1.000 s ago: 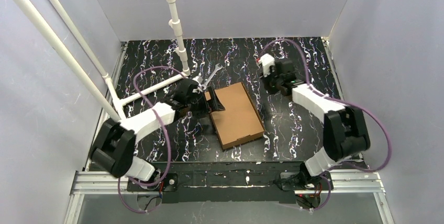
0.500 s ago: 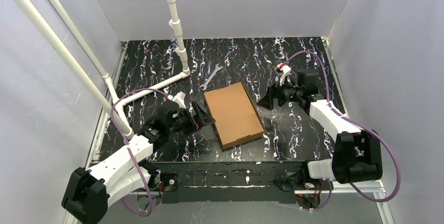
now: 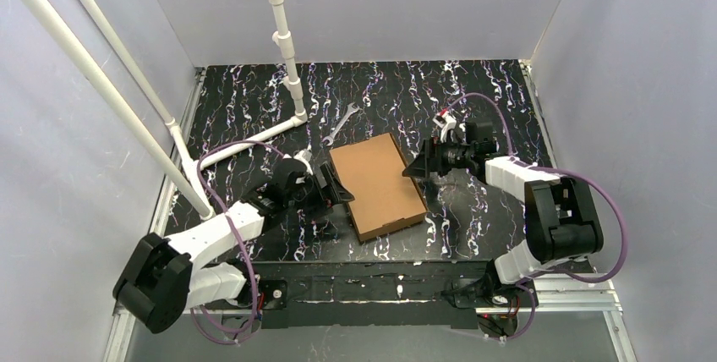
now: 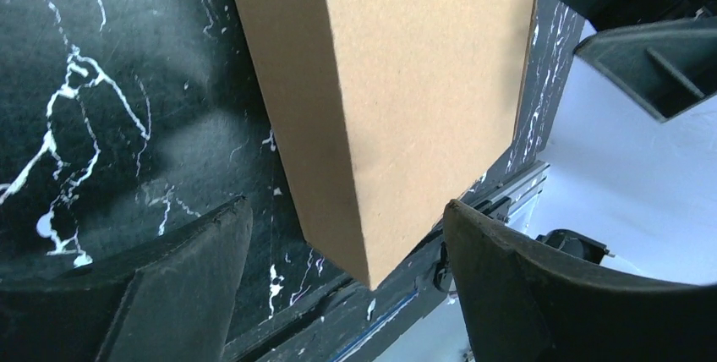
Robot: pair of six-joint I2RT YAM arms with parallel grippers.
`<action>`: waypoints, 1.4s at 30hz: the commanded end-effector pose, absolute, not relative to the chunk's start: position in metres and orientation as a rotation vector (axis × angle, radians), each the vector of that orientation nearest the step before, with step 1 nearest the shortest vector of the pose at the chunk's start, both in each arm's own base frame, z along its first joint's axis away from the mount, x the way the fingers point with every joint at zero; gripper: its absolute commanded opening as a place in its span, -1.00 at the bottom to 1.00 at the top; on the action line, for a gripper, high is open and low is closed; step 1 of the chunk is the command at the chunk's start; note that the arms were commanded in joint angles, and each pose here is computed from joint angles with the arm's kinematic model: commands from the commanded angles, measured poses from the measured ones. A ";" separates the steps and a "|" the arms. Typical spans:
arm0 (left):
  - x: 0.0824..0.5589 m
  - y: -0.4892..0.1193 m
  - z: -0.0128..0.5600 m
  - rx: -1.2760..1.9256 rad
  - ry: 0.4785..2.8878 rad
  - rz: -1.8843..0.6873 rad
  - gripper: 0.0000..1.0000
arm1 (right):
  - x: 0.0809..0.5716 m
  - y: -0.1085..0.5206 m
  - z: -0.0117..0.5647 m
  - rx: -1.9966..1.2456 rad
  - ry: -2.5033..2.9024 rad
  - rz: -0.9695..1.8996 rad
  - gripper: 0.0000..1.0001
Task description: Fold the paper box
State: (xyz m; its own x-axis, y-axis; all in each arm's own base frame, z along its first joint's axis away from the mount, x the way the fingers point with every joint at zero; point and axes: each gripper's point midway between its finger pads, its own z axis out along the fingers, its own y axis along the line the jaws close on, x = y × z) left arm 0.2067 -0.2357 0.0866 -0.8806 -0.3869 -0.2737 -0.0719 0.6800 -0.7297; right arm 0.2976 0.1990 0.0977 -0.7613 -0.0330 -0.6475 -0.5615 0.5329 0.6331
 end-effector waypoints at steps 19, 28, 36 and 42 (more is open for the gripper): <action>0.250 -0.274 0.090 -0.296 2.520 -1.032 0.25 | 0.310 0.226 0.087 -0.554 2.229 1.186 0.50; 0.249 -0.285 0.088 -0.266 2.537 -1.072 0.25 | 0.311 0.227 0.086 -0.556 2.235 1.194 0.27; 0.257 -0.300 0.094 -0.249 2.521 -1.124 0.24 | 0.314 0.228 0.105 -0.617 2.190 1.173 -0.16; 0.277 -0.320 0.107 -0.213 2.495 -1.164 0.24 | 0.321 0.220 0.121 -0.686 2.207 1.065 -0.37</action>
